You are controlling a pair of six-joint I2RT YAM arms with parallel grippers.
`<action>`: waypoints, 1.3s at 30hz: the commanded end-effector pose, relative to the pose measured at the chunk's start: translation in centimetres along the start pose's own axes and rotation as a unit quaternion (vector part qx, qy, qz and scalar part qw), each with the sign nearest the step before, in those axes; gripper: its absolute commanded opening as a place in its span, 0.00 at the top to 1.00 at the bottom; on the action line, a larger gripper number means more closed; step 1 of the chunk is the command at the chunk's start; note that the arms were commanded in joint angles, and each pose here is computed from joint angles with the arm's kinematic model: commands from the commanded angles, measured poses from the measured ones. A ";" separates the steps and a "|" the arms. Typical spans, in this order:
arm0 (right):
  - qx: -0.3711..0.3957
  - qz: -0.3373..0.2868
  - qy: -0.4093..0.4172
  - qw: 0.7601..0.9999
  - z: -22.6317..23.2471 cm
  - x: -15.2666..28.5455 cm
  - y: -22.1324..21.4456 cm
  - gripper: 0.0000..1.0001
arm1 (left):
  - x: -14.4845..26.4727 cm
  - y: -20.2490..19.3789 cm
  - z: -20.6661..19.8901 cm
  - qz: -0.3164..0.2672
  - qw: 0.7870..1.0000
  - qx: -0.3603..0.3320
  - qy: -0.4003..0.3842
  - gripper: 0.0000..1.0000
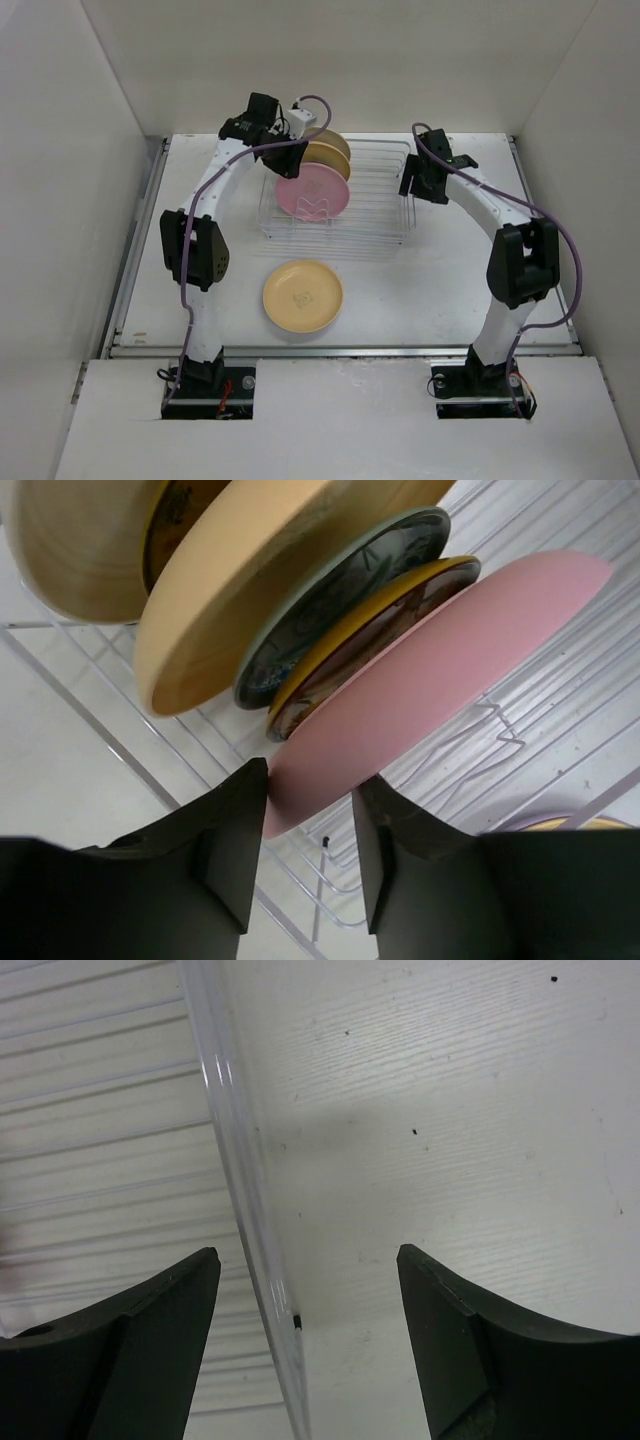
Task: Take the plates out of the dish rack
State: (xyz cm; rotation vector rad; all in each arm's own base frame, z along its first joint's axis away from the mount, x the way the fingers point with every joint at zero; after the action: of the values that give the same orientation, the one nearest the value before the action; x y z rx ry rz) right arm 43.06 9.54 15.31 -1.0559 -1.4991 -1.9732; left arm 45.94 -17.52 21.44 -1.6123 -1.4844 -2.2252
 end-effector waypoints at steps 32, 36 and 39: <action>-0.006 -0.001 0.022 1.000 0.4 -1.8 -1.1 0.86 | 16.0 4.4 -5.5 -0.091 0.990 0.087 -0.069 1.00; -0.004 0.003 0.020 1.000 0.3 -2.0 -1.5 0.87 | 15.9 -2.0 -10.5 0.046 0.976 -0.031 -0.211 1.00; -0.001 -0.001 0.022 1.000 0.3 -1.7 -1.3 0.87 | 13.9 -7.0 -11.3 0.173 0.959 -0.040 -0.221 1.00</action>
State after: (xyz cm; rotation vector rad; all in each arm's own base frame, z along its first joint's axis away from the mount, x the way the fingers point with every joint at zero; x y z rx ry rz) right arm 42.46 10.37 11.08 -1.0346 -1.4296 -1.8924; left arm 35.91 -16.47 32.36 -1.8799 -1.5318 -2.2138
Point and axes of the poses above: each gripper's point midway between its finger pads, its own x axis back along the fingers, its own z axis along the line the jaws close on, y = z × x, the point moved 3 cm from there along x, back along the fingers, and after that the axes turned 5 degrees about -x, right-handed, at the moved point
